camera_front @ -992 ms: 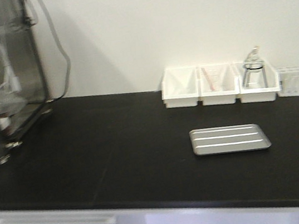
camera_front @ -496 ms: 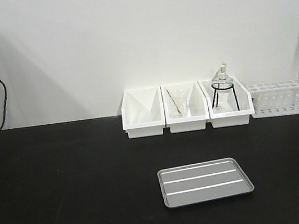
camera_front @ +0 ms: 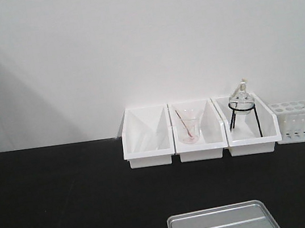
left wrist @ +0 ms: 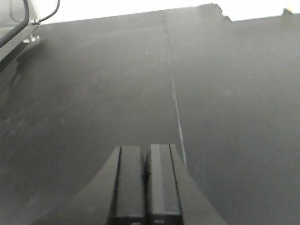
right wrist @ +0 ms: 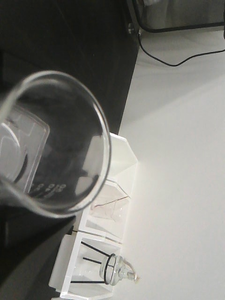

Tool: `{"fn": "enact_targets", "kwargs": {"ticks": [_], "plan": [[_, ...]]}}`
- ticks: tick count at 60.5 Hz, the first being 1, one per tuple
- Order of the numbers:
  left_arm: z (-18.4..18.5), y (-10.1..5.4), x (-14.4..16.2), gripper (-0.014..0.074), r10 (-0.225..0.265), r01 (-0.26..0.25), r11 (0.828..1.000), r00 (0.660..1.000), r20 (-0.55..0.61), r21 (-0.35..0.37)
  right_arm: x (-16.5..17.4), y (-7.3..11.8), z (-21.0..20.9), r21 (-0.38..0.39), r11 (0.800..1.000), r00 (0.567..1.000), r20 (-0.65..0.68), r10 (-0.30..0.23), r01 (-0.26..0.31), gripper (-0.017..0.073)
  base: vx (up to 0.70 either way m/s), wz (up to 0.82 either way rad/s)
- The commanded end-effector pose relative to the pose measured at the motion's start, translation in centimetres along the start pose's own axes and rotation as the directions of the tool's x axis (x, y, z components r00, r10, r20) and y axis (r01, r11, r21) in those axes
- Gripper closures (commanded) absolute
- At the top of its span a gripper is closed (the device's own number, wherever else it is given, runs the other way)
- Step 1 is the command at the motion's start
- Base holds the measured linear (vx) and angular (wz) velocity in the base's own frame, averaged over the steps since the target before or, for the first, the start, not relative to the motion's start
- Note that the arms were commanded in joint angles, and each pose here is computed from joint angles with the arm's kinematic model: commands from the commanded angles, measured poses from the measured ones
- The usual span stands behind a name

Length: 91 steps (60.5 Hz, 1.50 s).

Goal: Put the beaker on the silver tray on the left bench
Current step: 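Lower the held beaker with the right gripper onto the silver tray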

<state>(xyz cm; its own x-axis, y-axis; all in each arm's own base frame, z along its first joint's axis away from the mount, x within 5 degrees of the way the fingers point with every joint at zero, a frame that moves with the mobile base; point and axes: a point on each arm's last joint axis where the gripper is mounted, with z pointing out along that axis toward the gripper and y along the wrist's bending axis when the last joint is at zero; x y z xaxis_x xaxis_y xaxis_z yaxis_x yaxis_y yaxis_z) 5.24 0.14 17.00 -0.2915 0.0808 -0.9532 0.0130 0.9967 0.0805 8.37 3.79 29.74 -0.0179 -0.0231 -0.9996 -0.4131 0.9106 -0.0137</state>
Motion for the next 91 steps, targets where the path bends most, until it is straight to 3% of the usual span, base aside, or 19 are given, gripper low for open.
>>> {"fn": "enact_targets", "kwargs": {"ticks": [1,50,59,65,71,75,82,91], "plan": [[0.2,-0.1,-0.1,0.0592,-0.003,0.002,1.0,0.998,0.063,0.006,-1.7,0.2,-0.1,-0.025,1.0,0.995,0.098,-0.014,0.017,0.057,0.23,0.0],[0.2,-0.1,-0.1,0.0592,-0.003,0.002,1.0,0.998,0.063,0.006,-1.7,0.3,-0.1,-0.027,0.999,0.994,0.105,-0.013,0.016,0.057,0.07,0.0],[0.2,-0.1,-0.1,0.0592,-0.003,0.002,1.0,0.998,0.063,0.006,-2.4,0.5,0.6,-0.05,0.998,0.984,0.173,-0.027,0.037,0.057,0.0,0.0],[0.2,-0.1,-0.1,0.0592,-0.003,0.002,1.0,0.998,0.063,0.006,-2.0,0.1,3.1,-0.031,0.999,0.987,0.16,0.024,-0.019,0.057,0.0,0.0],[0.2,-0.1,-0.1,0.0592,-0.003,0.002,1.0,0.998,0.063,0.006,-0.5,-1.8,7.1,0.052,0.987,0.982,0.124,0.142,-0.15,0.057,0.0,0.0],[0.2,-0.1,-0.1,0.0592,-0.003,0.002,1.0,0.998,0.063,0.006,1.1,-3.2,9.7,0.086,0.981,0.98,0.119,0.162,-0.173,0.057,0.0,0.0],[0.2,-0.1,-0.1,0.0592,-0.003,0.002,1.0,0.998,0.063,0.006,3.9,-4.4,13.4,0.044,0.995,0.99,0.109,0.09,-0.095,0.057,0.0,0.0],[0.2,-0.1,-0.1,0.0592,-0.003,0.002,1.0,0.998,0.063,0.006,8.4,-4.3,18.1,-0.103,0.995,1.0,0.013,0.012,-0.011,0.057,0.0,0.0]]}}
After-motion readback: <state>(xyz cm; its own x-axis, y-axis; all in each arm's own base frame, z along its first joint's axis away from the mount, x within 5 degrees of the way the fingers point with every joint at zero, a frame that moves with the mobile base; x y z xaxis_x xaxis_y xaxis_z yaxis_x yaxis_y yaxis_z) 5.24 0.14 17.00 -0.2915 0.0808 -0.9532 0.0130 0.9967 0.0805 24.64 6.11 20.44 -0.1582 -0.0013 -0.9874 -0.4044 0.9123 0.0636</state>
